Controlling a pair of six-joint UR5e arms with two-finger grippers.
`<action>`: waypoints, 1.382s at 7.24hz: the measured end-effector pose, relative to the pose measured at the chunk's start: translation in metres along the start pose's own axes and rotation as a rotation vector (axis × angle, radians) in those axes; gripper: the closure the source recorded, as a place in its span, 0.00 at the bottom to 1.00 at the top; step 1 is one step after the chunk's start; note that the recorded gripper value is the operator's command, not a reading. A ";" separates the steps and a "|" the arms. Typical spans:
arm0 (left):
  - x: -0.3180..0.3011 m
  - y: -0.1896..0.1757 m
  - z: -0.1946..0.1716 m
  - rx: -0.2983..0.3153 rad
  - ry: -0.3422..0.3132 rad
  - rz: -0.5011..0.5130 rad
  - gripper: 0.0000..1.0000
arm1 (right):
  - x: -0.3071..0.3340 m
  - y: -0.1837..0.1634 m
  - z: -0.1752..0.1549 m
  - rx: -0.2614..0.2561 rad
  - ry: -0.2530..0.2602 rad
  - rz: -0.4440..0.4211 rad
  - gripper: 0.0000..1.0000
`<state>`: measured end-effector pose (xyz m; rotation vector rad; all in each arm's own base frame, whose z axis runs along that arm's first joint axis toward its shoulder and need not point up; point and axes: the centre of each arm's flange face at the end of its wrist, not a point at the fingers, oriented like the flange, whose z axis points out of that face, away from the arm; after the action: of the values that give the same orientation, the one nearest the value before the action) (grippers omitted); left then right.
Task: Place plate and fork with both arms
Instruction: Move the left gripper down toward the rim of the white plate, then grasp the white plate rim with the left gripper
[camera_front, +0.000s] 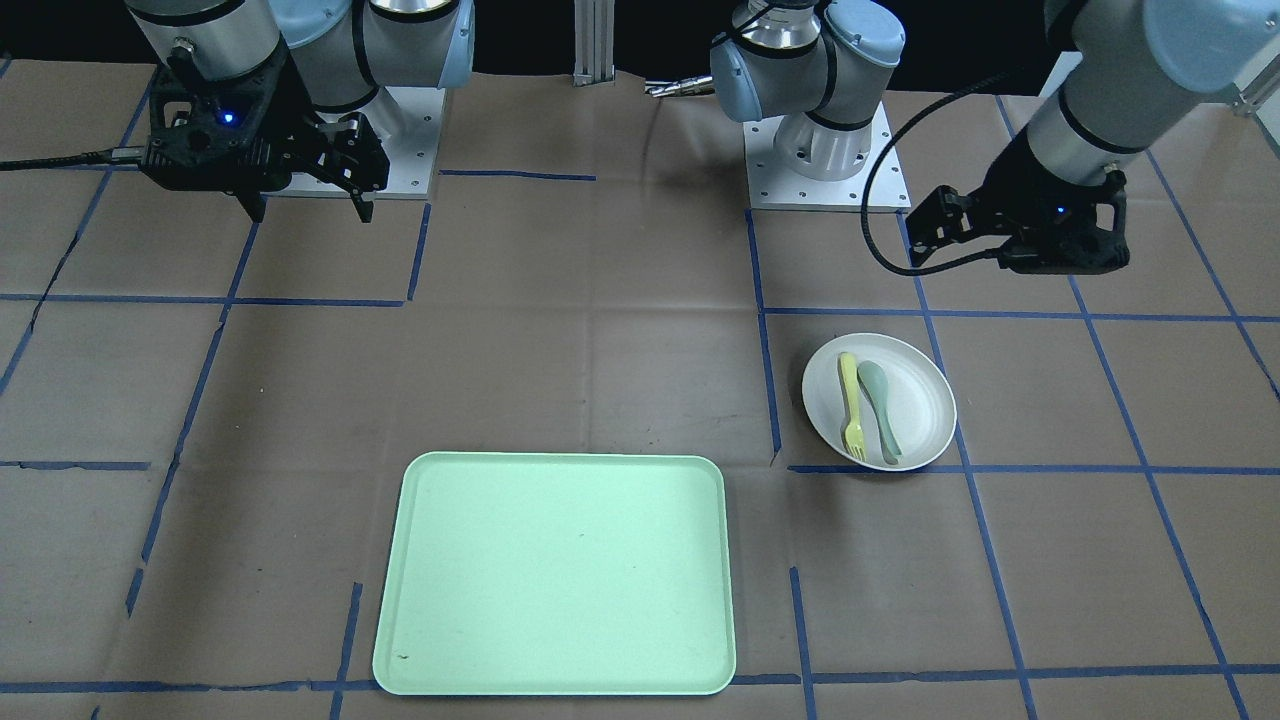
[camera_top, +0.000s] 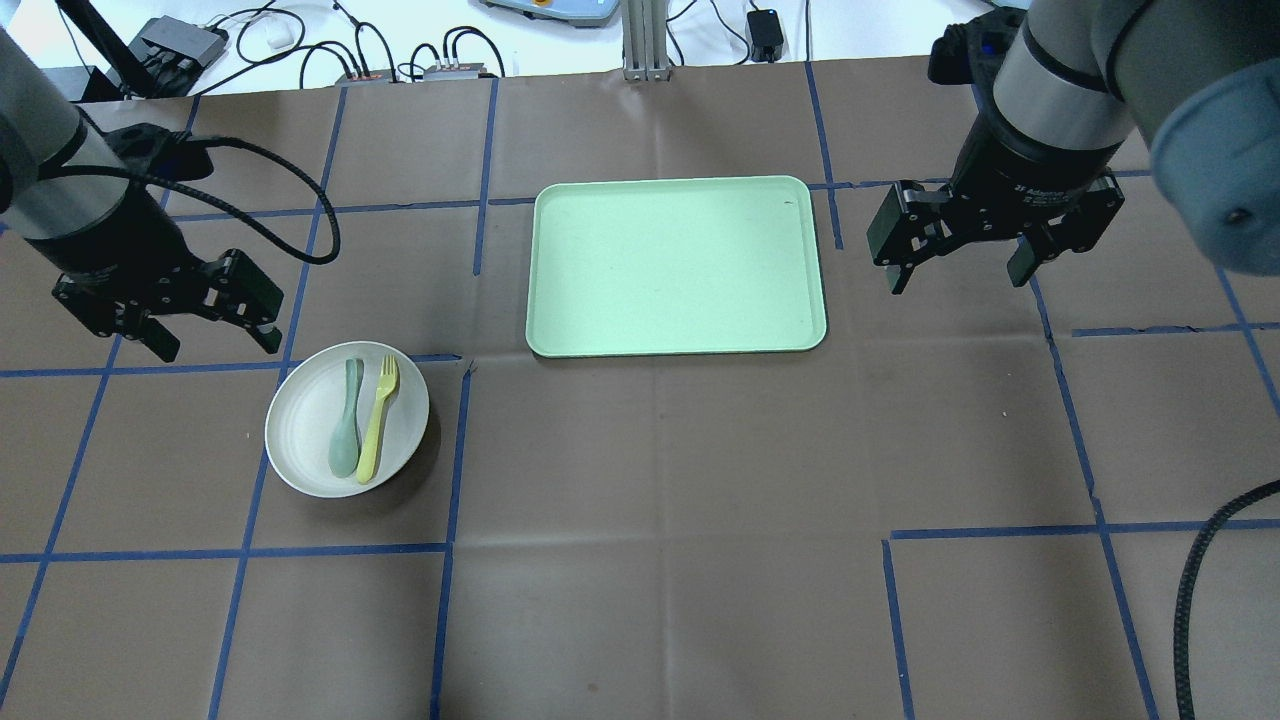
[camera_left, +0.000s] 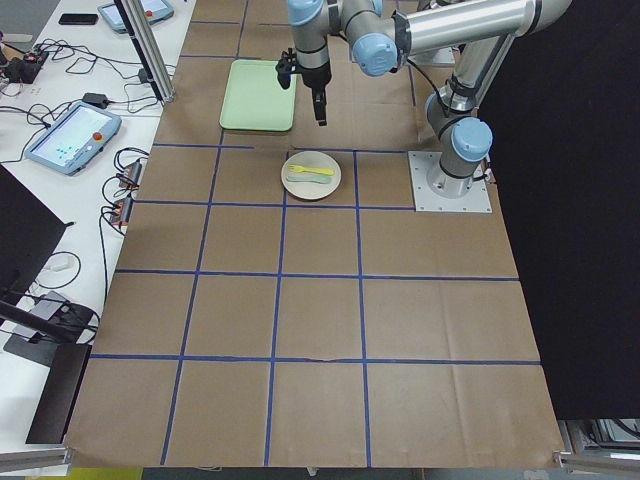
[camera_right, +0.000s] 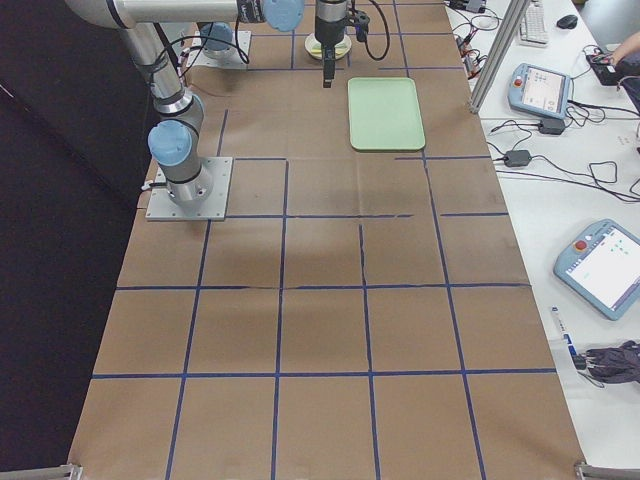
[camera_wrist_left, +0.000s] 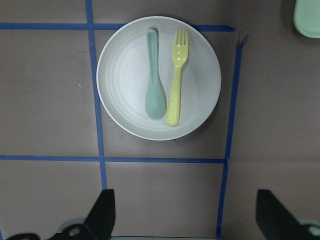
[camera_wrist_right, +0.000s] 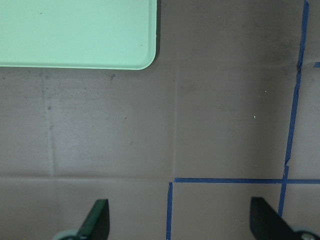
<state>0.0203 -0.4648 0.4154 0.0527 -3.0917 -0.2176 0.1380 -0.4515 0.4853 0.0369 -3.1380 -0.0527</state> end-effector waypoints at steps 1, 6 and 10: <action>-0.028 -0.001 0.022 0.012 0.015 -0.006 0.01 | 0.000 0.000 0.000 0.000 0.000 0.000 0.00; -0.075 -0.021 0.122 0.015 0.079 -0.010 0.01 | 0.000 0.000 0.000 0.000 0.000 0.000 0.00; -0.117 -0.045 0.180 0.069 0.194 -0.067 0.01 | 0.000 0.000 -0.002 0.008 -0.001 0.001 0.00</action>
<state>0.1306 -0.4800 0.2262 0.1699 -2.9060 -0.1011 0.1381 -0.4512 0.4873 0.0346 -3.1391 -0.0400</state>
